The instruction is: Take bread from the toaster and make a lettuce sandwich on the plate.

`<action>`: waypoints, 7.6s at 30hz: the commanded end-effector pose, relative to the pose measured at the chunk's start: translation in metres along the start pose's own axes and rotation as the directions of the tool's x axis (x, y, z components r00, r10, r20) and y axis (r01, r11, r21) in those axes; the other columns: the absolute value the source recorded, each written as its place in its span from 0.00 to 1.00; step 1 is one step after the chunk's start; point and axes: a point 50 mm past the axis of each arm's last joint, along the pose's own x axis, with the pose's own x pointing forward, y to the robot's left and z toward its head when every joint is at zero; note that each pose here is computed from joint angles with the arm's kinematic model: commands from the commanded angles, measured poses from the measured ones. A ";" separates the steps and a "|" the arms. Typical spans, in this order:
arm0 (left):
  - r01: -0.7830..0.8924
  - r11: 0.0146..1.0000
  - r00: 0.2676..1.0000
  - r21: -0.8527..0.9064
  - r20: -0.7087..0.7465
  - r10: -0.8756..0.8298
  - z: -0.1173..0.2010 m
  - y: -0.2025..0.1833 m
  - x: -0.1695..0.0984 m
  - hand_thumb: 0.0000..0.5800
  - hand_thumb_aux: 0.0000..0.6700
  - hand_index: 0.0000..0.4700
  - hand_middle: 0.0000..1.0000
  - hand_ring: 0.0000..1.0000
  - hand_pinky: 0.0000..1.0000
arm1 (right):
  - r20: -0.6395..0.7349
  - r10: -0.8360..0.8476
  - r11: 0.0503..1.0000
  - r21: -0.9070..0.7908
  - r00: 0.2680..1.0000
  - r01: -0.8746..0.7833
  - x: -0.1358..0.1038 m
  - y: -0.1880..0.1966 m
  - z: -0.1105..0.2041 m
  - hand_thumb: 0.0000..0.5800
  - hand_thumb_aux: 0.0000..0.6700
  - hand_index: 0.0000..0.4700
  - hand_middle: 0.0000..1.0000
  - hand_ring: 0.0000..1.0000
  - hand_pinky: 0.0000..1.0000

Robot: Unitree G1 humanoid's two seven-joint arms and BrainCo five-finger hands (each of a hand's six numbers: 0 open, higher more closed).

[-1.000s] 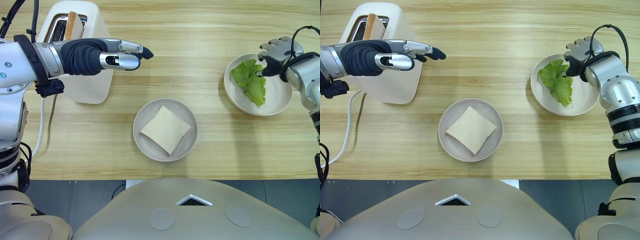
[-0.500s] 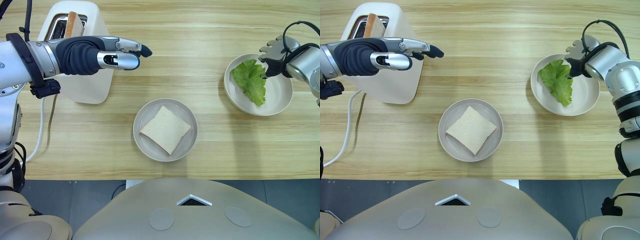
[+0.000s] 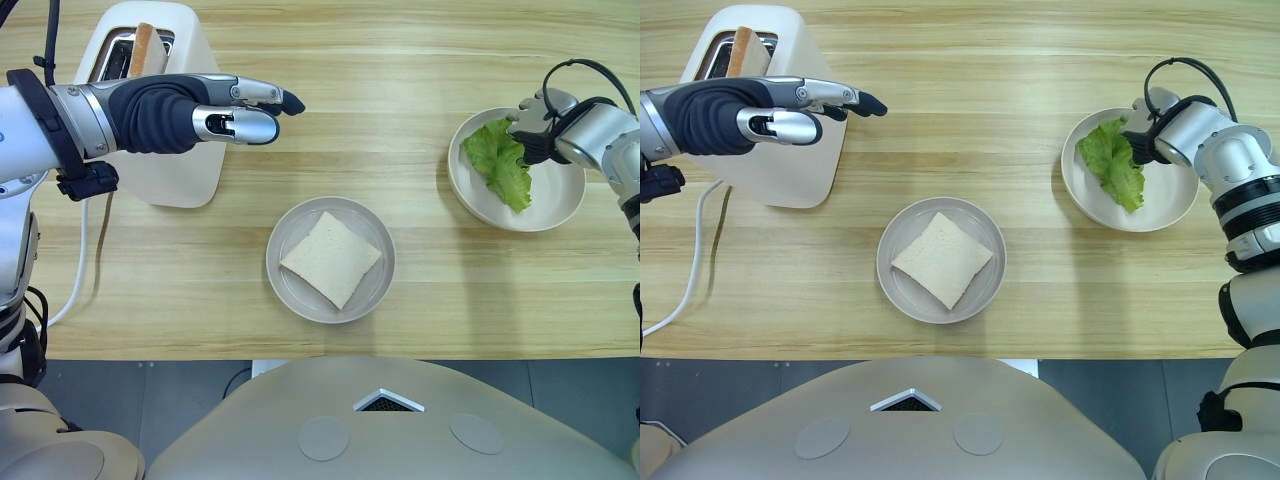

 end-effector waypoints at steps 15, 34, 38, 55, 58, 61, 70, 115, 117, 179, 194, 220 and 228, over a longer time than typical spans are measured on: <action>-0.013 1.000 1.000 -0.013 -0.020 0.013 -0.005 -0.001 -0.003 0.00 0.00 0.00 0.00 0.00 0.00 | -0.037 -0.064 0.997 0.032 0.997 0.066 -0.005 -0.015 -0.017 1.00 1.00 1.00 0.00 0.00 0.00; 0.003 1.000 1.000 0.005 -0.017 -0.003 -0.002 0.000 -0.005 0.00 0.00 0.00 0.00 0.00 0.00 | -0.039 -0.070 0.988 0.133 0.997 0.075 -0.017 -0.005 -0.025 0.87 0.64 0.64 0.00 0.00 0.00; 0.000 1.000 1.000 0.015 -0.017 0.001 0.000 0.001 -0.007 0.00 0.00 0.00 0.00 0.00 0.00 | -0.071 -0.088 0.987 0.130 0.994 0.096 -0.006 -0.009 -0.031 0.85 0.61 0.61 0.00 0.00 0.00; -0.009 1.000 1.000 0.016 -0.029 0.009 -0.001 0.002 -0.013 0.00 0.00 0.00 0.00 0.00 0.00 | -0.014 -0.045 0.985 0.163 0.999 0.047 0.006 0.002 -0.026 0.83 0.59 0.59 0.00 0.00 0.00; -0.012 1.000 0.999 0.011 -0.033 0.013 -0.002 0.002 -0.014 0.00 0.00 0.00 0.00 0.00 0.00 | 0.013 -0.033 0.985 0.171 0.999 0.031 0.003 0.003 -0.024 0.82 0.58 0.58 0.00 0.00 0.00; -0.014 1.000 0.999 0.008 -0.035 0.014 -0.003 0.002 -0.014 0.00 0.00 0.00 0.00 0.00 0.00 | 0.023 -0.020 0.986 0.168 1.000 0.016 0.001 0.004 -0.024 0.82 0.58 0.58 0.00 0.00 0.00; -0.018 1.000 0.999 0.005 -0.035 0.018 -0.003 0.002 -0.013 0.00 0.00 0.00 0.00 0.00 0.00 | 0.032 0.025 0.989 0.148 0.999 -0.029 -0.007 0.012 -0.026 0.80 0.55 0.55 0.00 0.00 0.00; -0.031 0.999 0.999 -0.010 -0.045 0.030 -0.008 -0.002 -0.016 0.00 0.00 0.00 0.00 0.00 0.00 | 0.032 -0.019 0.991 0.132 0.999 0.015 -0.033 0.024 0.001 0.75 0.50 0.50 0.00 0.00 0.00; -0.030 0.999 0.999 -0.011 -0.046 0.029 -0.008 -0.002 -0.016 0.00 0.00 0.00 0.00 0.00 0.00 | 0.026 -0.021 0.990 0.140 0.999 0.017 -0.030 0.024 0.000 0.75 0.50 0.50 0.00 0.00 0.00; -0.036 0.999 0.998 -0.008 -0.044 0.035 -0.006 0.002 -0.015 0.00 0.00 0.00 0.00 0.00 0.00 | -0.026 -0.016 0.999 0.047 1.000 0.017 -0.017 0.019 -0.013 0.77 0.52 0.52 0.00 0.00 0.00; -0.041 0.999 0.998 -0.004 -0.045 0.041 -0.006 0.003 -0.017 0.00 0.00 0.00 0.00 0.00 0.00 | 0.022 0.017 0.998 0.056 1.000 -0.018 -0.010 0.026 0.000 0.78 0.53 0.53 0.00 0.00 0.00; -0.051 0.999 0.997 -0.011 -0.052 0.051 -0.009 0.002 -0.019 0.00 0.00 0.00 0.00 0.00 0.00 | 0.048 -0.005 0.993 0.115 0.999 0.000 -0.008 0.019 0.000 1.00 1.00 1.00 0.00 0.00 0.00; -0.056 0.998 0.997 -0.010 -0.051 0.055 -0.009 0.003 -0.019 0.00 0.00 0.00 0.00 0.00 0.00 | 0.060 -0.027 0.986 0.166 0.998 0.017 -0.011 0.017 -0.006 1.00 1.00 1.00 0.00 0.00 0.00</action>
